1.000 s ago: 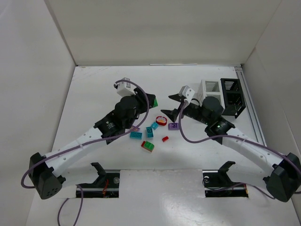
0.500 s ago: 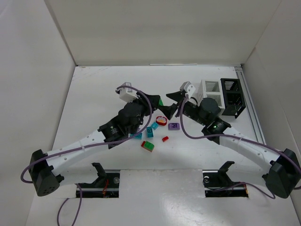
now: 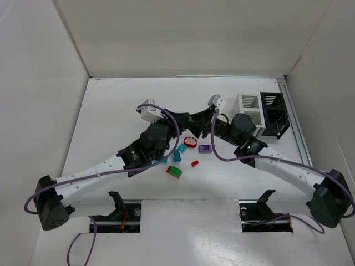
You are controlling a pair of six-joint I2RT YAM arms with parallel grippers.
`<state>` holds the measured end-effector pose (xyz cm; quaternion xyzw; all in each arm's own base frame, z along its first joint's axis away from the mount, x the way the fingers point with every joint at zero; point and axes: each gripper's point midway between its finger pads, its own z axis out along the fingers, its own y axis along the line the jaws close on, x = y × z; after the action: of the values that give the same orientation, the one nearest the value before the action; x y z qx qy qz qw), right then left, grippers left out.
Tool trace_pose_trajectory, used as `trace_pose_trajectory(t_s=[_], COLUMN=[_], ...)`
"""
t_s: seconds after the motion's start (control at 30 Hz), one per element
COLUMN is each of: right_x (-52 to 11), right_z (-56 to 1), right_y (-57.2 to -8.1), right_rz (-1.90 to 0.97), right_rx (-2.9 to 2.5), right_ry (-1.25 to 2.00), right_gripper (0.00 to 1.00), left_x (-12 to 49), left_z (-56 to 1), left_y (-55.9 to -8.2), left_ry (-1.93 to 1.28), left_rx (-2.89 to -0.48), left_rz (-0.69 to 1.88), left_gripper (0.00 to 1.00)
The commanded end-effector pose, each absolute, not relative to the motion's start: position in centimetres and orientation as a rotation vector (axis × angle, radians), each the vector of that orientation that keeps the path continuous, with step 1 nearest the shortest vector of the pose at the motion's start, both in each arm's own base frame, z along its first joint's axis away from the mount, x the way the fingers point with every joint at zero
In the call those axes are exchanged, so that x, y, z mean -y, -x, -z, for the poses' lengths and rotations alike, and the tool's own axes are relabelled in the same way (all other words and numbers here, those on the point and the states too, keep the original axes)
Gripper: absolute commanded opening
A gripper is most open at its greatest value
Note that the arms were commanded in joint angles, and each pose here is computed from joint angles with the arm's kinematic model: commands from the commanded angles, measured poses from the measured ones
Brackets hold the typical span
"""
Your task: Sort the legos into containers by color
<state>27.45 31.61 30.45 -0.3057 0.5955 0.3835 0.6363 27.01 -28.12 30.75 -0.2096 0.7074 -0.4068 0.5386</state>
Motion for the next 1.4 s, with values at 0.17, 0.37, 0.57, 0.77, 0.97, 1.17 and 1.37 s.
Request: trace_pose_trajectory(t_s=[0.17,0.37,0.57,0.77,0.97,1.17,1.37], right_x=[-30.9,-29.1,-28.2,-27.7,-26.1,-23.5,-17.2], right_z=[-33.3,-31.3,-30.7,-30.6,-30.0,-28.4,-27.5], right_y=[-26.6,-25.6,-25.3,-25.0,-25.3,-27.1,-31.3], right_rz=[-0.915,-0.936,-0.924,-0.905,-0.852,-0.749,-0.474], right_rx=[-1.254,-1.261,-1.265,-1.246,-1.276,-1.352,-1.536], right_ry=[0.694,0.749,0.799,0.863,0.87,0.845,0.72], right_gripper=[0.3,0.13,0.11,0.08,0.07,0.07,0.07], left_x=[25.6,23.7,22.8,21.8,21.5,21.8,22.5], left_z=[-33.5,-33.7,-33.5,-33.2,-32.3,-30.5,-28.8], left_y=[-26.8,-26.8,-26.9,-27.1,-27.3,-27.5,-27.9], left_ry=[0.59,0.638,0.651,0.673,0.674,0.66,0.616], left_rx=[-1.566,-1.536,-1.531,-1.524,-1.542,-1.593,-1.662], left_rz=[0.982,0.931,0.883,0.818,0.768,0.718,0.697], left_gripper=[0.11,0.11,0.11,0.11,0.13,0.18,0.27])
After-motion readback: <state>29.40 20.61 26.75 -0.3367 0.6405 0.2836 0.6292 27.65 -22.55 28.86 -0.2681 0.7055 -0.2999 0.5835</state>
